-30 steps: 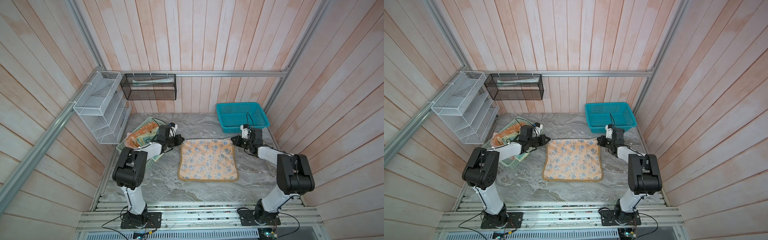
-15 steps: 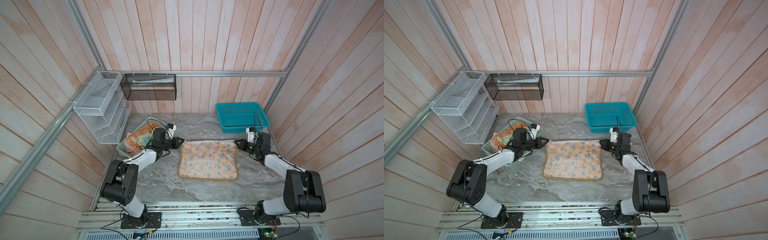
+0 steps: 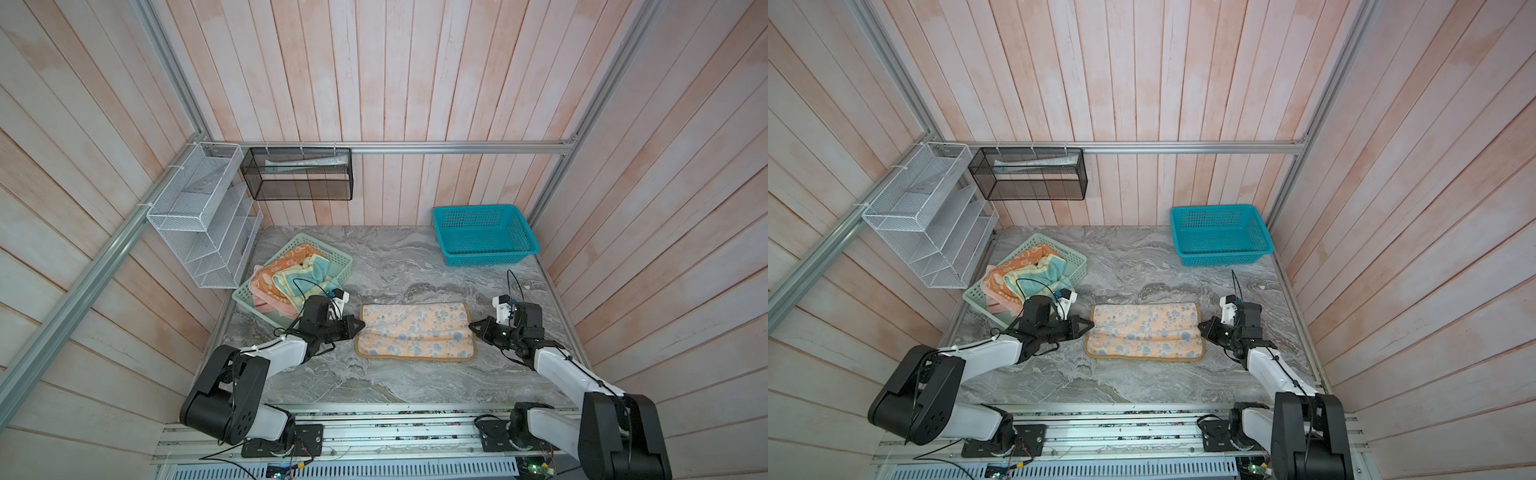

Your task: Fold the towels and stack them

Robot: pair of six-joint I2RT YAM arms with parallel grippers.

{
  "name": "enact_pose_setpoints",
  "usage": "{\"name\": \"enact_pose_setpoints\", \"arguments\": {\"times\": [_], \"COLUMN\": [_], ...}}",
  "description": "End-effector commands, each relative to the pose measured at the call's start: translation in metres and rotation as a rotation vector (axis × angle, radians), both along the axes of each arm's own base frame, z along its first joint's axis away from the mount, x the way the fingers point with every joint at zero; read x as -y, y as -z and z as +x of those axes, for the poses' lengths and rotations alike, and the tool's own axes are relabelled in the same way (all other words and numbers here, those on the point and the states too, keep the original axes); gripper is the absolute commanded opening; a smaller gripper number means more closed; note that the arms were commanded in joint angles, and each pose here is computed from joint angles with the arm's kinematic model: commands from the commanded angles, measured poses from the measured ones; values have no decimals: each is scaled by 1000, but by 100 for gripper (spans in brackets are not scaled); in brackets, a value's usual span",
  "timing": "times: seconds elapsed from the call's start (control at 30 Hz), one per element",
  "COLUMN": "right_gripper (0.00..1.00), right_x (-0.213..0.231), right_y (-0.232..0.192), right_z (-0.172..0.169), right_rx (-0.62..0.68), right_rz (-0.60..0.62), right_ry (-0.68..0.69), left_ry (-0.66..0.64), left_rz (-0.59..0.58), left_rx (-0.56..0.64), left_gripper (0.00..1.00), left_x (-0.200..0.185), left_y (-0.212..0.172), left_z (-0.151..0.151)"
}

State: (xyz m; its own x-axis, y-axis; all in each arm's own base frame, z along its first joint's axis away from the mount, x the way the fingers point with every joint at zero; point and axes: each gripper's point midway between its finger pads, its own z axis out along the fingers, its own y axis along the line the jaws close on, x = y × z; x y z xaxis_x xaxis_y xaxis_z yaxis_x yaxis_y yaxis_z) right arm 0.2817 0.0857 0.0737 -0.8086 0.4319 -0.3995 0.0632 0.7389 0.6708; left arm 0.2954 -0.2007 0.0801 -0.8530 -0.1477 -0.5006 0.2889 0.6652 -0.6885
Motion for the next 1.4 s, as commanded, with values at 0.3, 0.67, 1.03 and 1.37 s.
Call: {"name": "enact_pose_setpoints", "arguments": {"times": [0.3,0.67,1.03,1.37], "right_gripper": [0,50,53,34], "right_x": [14,29,7,1], "right_y": [-16,-22,1,24], "right_z": [-15,-21,-9,-20], "right_rx": [-66,-130,-161,-221], "right_rz": [-80,-140,-157,-235], "right_ry": [43,139,33,-6], "left_ry": [-8,-129,-70,9], "left_rz": [51,127,126,120], "left_rx": [29,-82,-88,-170], "left_gripper": [0,39,45,17], "left_x": [-4,-30,-11,5], "left_y": [-20,13,4,22], "left_z": [-10,-32,-14,-33]}}
